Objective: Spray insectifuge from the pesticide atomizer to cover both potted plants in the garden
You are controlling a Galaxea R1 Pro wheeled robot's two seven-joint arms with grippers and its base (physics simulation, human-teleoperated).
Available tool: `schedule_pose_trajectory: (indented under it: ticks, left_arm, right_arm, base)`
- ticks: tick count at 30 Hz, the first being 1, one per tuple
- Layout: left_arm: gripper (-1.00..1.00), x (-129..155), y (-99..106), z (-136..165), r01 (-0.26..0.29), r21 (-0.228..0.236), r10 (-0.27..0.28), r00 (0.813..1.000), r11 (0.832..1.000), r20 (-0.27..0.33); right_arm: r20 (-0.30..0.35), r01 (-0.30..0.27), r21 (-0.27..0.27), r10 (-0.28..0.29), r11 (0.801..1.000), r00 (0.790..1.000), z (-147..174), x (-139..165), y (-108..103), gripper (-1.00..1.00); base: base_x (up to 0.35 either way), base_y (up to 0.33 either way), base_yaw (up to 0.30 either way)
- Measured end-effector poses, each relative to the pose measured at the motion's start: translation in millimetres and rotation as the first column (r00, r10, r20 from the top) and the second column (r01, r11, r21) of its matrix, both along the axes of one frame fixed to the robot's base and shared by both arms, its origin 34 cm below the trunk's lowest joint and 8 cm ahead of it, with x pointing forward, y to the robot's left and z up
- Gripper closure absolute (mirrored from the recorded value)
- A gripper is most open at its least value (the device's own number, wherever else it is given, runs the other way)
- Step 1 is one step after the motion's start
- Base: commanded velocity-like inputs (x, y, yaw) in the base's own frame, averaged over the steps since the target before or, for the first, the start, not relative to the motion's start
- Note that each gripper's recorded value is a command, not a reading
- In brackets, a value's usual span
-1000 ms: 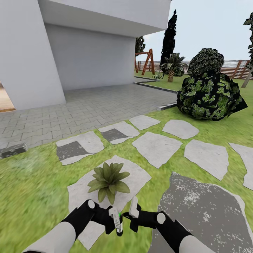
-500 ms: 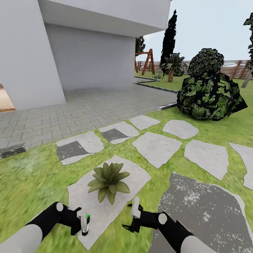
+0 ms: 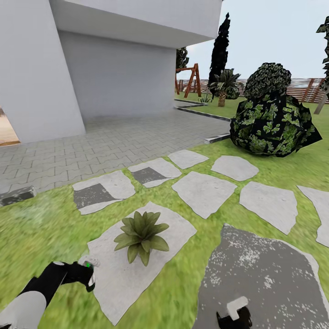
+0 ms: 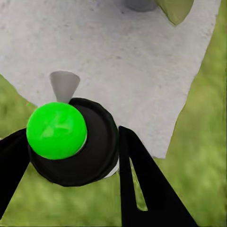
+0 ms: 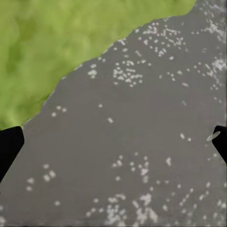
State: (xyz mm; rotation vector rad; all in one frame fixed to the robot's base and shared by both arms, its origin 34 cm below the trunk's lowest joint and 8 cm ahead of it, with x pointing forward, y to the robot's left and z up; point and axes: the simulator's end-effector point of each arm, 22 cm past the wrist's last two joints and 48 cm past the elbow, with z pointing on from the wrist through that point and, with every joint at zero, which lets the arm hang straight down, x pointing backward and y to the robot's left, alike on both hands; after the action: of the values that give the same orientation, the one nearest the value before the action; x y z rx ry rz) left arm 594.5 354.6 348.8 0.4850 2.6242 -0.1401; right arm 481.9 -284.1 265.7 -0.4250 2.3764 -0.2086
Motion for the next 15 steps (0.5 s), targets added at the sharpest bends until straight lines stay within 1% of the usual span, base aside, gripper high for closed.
schedule_pose_trajectory:
  ticks: [1, 2, 3, 5, 7, 10, 11, 15]
  left_arm:
    - [1.0, -6.9, -2.6, -4.2, -0.029, -0.003, 0.028, 0.998, 1.0, -0.049]
    - [1.0, -10.9, -5.1, -6.5, -0.045, -0.004, 0.044, 0.996, 0.999, -0.079]
    - [1.0, -13.9, -6.7, -7.8, -0.058, -0.003, 0.057, 0.993, 0.998, -0.104]
    - [1.0, -18.3, -6.3, -8.9, -0.081, 0.001, 0.081, 0.987, 0.997, -0.142]
    - [1.0, -24.9, -5.2, -11.0, -0.103, 0.008, 0.102, 0.978, 0.995, -0.182]
    - [1.0, -27.0, -5.6, -11.5, -0.104, 0.009, 0.104, 0.976, 0.995, -0.194]
    - [1.0, -27.2, -6.7, -11.6, -0.1, 0.009, 0.1, 0.976, 0.995, -0.195]
    - [1.0, -27.6, -14.0, -11.9, -0.054, 0.029, 0.059, 0.976, 0.998, -0.21]
  right_arm:
    - [-0.004, 0.072, 0.01, -0.072, 0.997, 0.997, -2.1, -6.5, -9.9, -1.0]
    - [-0.005, 0.134, 0.013, -0.134, 0.991, 0.991, -2.7, -10.3, -21.4, -1.0]
    - [0.001, 0.217, 0.01, -0.217, 0.976, 0.976, -1.9, -13.8, -40.4, -1.0]
    - [0.005, 0.299, 0.014, -0.299, 0.954, 0.954, -1.3, -17.6, -56.6, -1.0]
    - [0.005, 0.336, 0.021, -0.336, 0.942, 0.942, -1.3, -19.6, -62.7, -1.0]
    - [0.005, 0.346, 0.023, -0.346, 0.938, 0.938, -1.3, -20.1, -64.2, -1.0]
    - [0.005, 0.347, 0.023, -0.347, 0.938, 0.938, -1.3, -20.2, -64.4, -1.0]
    - [0.004, 0.35, 0.028, -0.35, 0.936, 0.937, -1.7, -20.1, -61.0, -1.0]
  base:
    - [0.0, 0.0, 0.0]
    - [0.0, 0.0, 0.0]
    - [0.0, 0.0, 0.0]
    - [0.0, 0.0, 0.0]
    - [0.0, 0.0, 0.0]
    - [0.0, 0.0, 0.0]
    - [0.0, 0.0, 0.0]
    - [0.0, 0.0, 0.0]
